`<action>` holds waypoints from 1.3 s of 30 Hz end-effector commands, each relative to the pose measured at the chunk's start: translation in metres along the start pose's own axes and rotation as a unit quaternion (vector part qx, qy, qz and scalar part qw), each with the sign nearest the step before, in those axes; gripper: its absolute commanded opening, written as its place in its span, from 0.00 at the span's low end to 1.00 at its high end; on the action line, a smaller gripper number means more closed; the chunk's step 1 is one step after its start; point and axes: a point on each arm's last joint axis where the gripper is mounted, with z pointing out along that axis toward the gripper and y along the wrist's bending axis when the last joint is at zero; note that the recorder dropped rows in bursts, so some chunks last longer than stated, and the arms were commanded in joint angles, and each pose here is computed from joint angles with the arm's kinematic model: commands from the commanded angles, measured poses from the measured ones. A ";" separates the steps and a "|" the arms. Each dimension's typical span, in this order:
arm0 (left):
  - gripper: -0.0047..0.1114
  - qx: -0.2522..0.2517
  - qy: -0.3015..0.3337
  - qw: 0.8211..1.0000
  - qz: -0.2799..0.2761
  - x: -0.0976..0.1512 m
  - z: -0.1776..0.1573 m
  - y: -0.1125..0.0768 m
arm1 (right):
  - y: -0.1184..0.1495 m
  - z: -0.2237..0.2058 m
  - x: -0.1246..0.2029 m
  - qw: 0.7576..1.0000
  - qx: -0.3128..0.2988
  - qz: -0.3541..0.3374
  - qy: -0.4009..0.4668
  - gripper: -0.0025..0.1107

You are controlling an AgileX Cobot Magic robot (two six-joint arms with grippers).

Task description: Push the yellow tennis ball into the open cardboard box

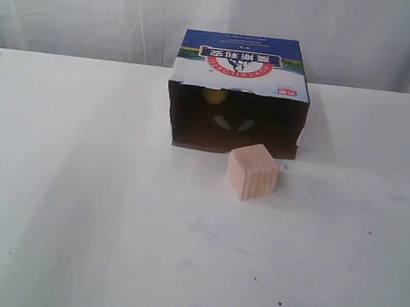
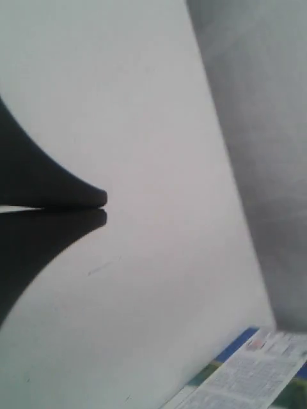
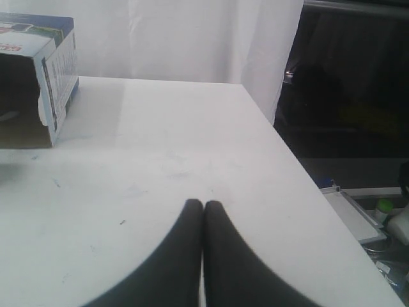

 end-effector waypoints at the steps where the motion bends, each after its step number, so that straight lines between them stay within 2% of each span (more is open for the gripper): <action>1: 0.04 -0.098 -0.084 0.991 -0.047 -0.009 -0.078 0.010 | -0.001 0.000 -0.001 1.000 0.005 -0.001 -0.009 0.02; 4: 0.04 -0.134 -0.145 0.980 -0.039 0.000 -0.132 -0.005 | -0.001 0.000 -0.001 1.000 0.005 -0.001 -0.009 0.02; 7: 0.04 -0.166 -0.183 0.969 -0.032 0.020 -0.167 -0.017 | -0.001 0.000 -0.001 1.000 0.005 -0.001 -0.009 0.02; 8: 0.04 -0.156 -0.188 0.969 -0.032 0.026 -0.173 -0.022 | -0.001 0.000 -0.001 1.000 0.005 -0.001 -0.009 0.02; 9: 0.04 -0.135 -0.178 0.974 -0.032 0.036 -0.179 -0.031 | -0.001 0.000 -0.001 1.000 0.005 -0.001 -0.009 0.02; 10: 0.04 -0.121 -0.140 0.983 -0.007 0.046 -0.182 -0.037 | -0.001 0.000 -0.001 1.000 0.005 -0.001 -0.009 0.02; 12: 0.04 -0.088 -0.042 0.995 0.004 0.070 -0.182 -0.046 | -0.001 0.000 -0.001 1.000 0.005 -0.001 -0.009 0.02; 16: 0.04 -0.104 -0.048 0.992 -0.051 0.097 -0.172 -0.048 | -0.001 0.000 -0.001 1.000 0.005 -0.001 -0.009 0.02; 19: 0.04 -0.102 -0.038 0.992 -0.067 0.116 -0.168 -0.051 | -0.001 0.000 -0.001 1.000 0.005 -0.001 -0.009 0.02; 21: 0.04 -0.124 -0.080 0.987 -0.070 0.116 -0.170 -0.049 | -0.001 0.000 -0.001 1.000 0.005 -0.001 -0.008 0.02; 23: 0.04 -0.126 -0.086 0.987 -0.055 0.117 -0.173 -0.050 | -0.001 0.000 -0.001 1.000 0.005 -0.001 -0.008 0.02; 25: 0.04 -0.120 -0.083 0.989 -0.038 0.119 -0.177 -0.053 | -0.001 0.000 -0.001 1.000 0.005 -0.001 -0.008 0.02; 32: 0.04 -0.087 -0.156 0.982 -0.056 0.109 -0.200 -0.064 | -0.001 0.000 -0.001 1.000 0.005 -0.001 -0.008 0.02; 35: 0.04 -0.076 -0.145 0.985 -0.053 0.111 -0.204 -0.067 | -0.001 0.000 -0.001 1.000 0.005 -0.001 -0.008 0.02; 39: 0.04 -0.037 -0.072 0.994 -0.076 0.125 -0.199 -0.075 | -0.001 0.000 -0.001 1.000 0.005 -0.001 -0.008 0.02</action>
